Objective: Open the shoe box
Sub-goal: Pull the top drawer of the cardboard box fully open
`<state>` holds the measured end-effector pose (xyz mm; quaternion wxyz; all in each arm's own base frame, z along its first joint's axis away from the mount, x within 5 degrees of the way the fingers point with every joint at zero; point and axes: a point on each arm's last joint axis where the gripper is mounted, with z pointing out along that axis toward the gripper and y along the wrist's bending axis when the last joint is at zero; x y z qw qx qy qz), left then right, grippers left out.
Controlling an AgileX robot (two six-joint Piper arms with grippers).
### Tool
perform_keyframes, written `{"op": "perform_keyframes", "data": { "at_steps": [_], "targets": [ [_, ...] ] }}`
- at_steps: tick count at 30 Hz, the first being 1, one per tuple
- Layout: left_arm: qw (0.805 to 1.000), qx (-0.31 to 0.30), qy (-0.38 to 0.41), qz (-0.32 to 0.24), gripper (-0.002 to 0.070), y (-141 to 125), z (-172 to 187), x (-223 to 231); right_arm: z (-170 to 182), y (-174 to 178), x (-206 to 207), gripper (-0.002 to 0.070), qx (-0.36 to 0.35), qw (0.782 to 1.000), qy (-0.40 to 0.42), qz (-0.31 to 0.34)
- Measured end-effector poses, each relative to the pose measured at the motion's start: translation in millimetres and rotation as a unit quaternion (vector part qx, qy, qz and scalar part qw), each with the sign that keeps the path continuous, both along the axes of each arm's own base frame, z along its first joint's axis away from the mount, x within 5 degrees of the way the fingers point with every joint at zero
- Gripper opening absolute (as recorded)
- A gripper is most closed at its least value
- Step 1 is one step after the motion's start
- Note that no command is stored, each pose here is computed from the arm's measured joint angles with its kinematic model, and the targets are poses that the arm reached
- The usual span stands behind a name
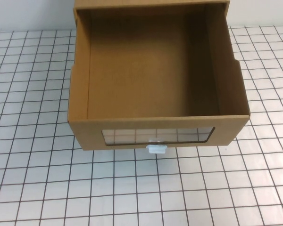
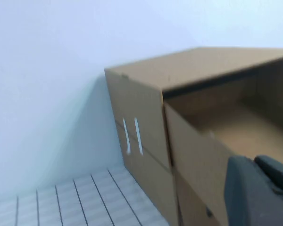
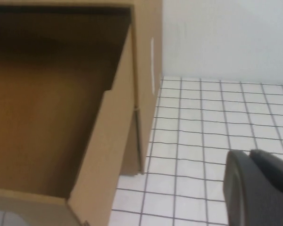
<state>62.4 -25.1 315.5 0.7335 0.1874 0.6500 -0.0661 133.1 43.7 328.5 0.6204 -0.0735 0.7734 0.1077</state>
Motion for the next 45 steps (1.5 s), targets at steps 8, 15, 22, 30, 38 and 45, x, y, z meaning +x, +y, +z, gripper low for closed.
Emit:
{"op": "perform_keyframes", "data": {
  "at_steps": [8,15,22,30,38,45],
  "targets": [
    [0.994,-0.044,0.098,0.002,-0.0005,0.4,-91.4,0.3,-33.8,8.1,-6.2,-0.0013,0.026,0.998,-0.010,0.051],
    [0.986,-0.034,0.165,0.003,-0.0005,-0.4,-130.7,-0.3,-32.2,9.0,-7.0,-0.0013,0.038,0.998,-0.017,0.057],
    [0.983,-0.035,0.182,-0.001,-0.0005,-1.0,-133.3,-1.2,-30.8,9.9,-7.2,-0.0013,0.042,0.997,-0.023,0.062],
    [0.983,-0.037,0.182,-0.001,-0.0005,-1.0,-133.2,-1.2,-29.9,10.5,-7.3,-0.0013,0.044,0.997,-0.028,0.065],
    [0.982,-0.039,0.182,-0.001,-0.0005,-1.0,-133.2,-1.2,-29.8,10.5,-7.3,-0.0013,0.045,0.996,-0.028,0.065],
    [0.982,-0.040,0.183,-0.001,-0.0005,-1.1,-133.3,-1.3,-46.2,-8.1,-10.9,-0.0013,0.019,0.999,0.025,-0.010]
  ]
}}
